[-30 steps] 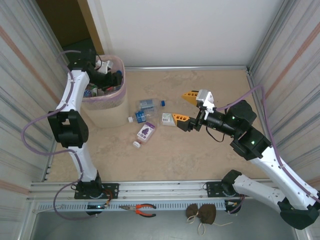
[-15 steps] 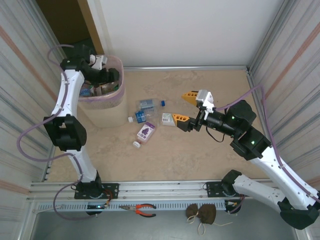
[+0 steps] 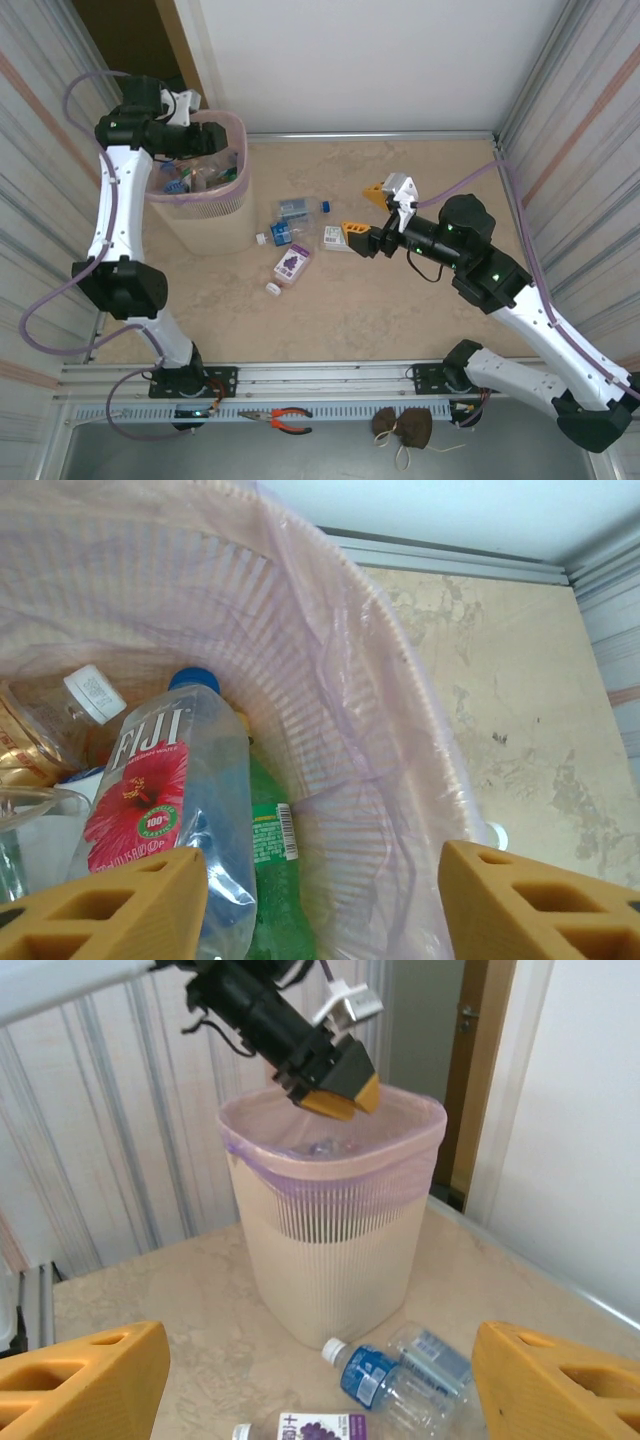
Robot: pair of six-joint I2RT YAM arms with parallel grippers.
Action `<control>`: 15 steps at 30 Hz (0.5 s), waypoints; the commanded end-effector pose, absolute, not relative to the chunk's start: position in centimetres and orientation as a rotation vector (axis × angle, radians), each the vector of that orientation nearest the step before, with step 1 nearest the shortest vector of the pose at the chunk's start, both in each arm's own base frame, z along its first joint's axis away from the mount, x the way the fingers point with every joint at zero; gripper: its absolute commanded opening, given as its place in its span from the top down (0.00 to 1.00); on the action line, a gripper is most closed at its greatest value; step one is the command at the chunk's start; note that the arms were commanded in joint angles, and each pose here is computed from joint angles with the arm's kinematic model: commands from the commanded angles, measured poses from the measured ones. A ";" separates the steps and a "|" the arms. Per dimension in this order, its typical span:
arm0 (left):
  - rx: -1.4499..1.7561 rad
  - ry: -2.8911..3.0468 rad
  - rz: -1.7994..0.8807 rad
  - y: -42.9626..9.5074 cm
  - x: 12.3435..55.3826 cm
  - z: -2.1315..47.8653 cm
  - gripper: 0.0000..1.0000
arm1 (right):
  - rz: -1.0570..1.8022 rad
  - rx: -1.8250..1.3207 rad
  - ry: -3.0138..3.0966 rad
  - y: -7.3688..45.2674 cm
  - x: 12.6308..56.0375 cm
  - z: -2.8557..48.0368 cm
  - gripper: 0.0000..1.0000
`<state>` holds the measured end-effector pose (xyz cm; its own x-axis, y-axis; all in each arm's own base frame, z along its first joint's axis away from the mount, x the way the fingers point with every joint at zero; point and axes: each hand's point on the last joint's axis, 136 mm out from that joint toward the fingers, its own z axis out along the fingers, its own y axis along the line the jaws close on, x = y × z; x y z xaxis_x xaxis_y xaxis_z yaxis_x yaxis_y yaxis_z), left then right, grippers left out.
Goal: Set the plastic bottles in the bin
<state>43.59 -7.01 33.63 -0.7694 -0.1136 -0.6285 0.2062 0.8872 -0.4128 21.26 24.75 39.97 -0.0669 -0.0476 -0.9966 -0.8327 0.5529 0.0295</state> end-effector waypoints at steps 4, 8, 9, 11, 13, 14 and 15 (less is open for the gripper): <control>0.091 2.368 -0.634 -7.2 43.7 33.9 0.52 | 0.777 -0.723 1.513 24.1 21.5 41.4 0.22; 0.085 2.425 -0.642 -6.9 44.6 31.2 0.54 | 0.781 -0.723 1.517 24.2 21.6 41.3 0.23; 0.075 2.444 -0.645 -6.7 44.8 30.4 0.56 | 0.781 -0.721 1.524 24.3 21.7 41.2 0.23; 0.061 2.486 -0.642 -6.4 45.0 28.6 0.57 | 0.782 -0.720 1.531 24.3 21.8 40.9 0.23; 0.034 2.533 -0.626 -5.7 45.1 26.6 0.59 | 0.782 -0.711 1.544 24.4 22.0 40.6 0.23; 0.026 2.554 -0.628 -5.5 45.0 25.7 0.60 | 0.782 -0.709 1.549 24.4 22.1 40.5 0.23; 0.015 2.571 -0.631 -5.4 44.8 25.0 0.61 | 0.783 -0.702 1.557 24.4 22.2 40.4 0.23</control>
